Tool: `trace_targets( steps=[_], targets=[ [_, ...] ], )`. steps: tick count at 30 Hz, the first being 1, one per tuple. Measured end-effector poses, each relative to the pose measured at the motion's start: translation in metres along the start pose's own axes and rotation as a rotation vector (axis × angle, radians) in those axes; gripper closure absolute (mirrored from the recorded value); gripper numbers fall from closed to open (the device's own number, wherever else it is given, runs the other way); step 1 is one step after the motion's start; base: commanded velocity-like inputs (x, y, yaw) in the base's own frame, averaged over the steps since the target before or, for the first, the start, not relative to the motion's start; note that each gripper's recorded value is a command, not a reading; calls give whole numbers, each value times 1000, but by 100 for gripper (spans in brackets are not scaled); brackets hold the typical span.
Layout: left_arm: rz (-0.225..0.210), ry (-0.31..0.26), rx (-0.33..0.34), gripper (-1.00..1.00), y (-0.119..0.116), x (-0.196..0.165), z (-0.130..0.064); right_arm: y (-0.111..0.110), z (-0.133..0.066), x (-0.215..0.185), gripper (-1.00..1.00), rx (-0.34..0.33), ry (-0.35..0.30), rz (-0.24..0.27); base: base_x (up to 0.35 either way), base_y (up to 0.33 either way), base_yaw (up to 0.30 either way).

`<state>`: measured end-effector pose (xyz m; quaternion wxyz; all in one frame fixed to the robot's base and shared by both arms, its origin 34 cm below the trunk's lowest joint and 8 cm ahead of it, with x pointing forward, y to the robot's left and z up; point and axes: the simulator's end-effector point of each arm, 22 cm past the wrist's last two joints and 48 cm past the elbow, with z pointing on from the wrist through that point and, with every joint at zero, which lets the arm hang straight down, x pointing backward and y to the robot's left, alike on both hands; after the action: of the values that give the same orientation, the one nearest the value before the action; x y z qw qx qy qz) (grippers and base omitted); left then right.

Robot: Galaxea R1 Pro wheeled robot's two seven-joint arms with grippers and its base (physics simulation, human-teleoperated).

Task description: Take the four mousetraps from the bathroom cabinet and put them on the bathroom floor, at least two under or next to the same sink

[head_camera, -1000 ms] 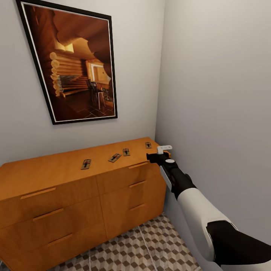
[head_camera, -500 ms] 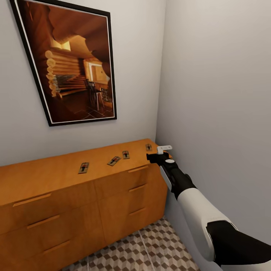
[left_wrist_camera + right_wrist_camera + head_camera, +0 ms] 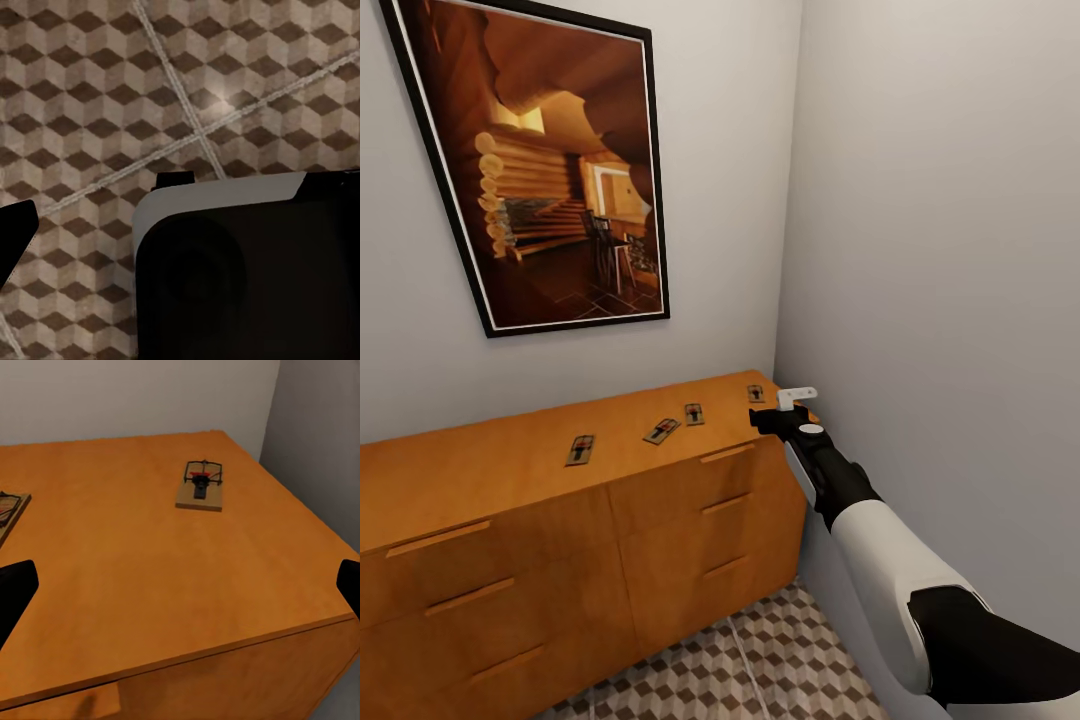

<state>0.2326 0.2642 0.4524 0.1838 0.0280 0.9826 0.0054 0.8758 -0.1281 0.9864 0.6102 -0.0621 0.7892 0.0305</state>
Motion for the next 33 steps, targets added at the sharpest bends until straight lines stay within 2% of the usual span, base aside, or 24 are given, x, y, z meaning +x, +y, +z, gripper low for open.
trace_targets(
  steps=[3,8,23,33],
  targets=[
    [5,2,-14,-100,12,1,0,0,0,0,-100,0,1,0,3,0,0],
    [8,4,-19,-100,17,1,0,0,0,0,-100,0,1,-1,1,0,0],
    [4,43,-11,-100,9,11,-1,0,0,0,-100,-1,1,-2,10,0,0],
    [2,50,-10,-100,8,15,-2,0,0,1,-100,-1,2,-2,198,0,0]
  ],
)
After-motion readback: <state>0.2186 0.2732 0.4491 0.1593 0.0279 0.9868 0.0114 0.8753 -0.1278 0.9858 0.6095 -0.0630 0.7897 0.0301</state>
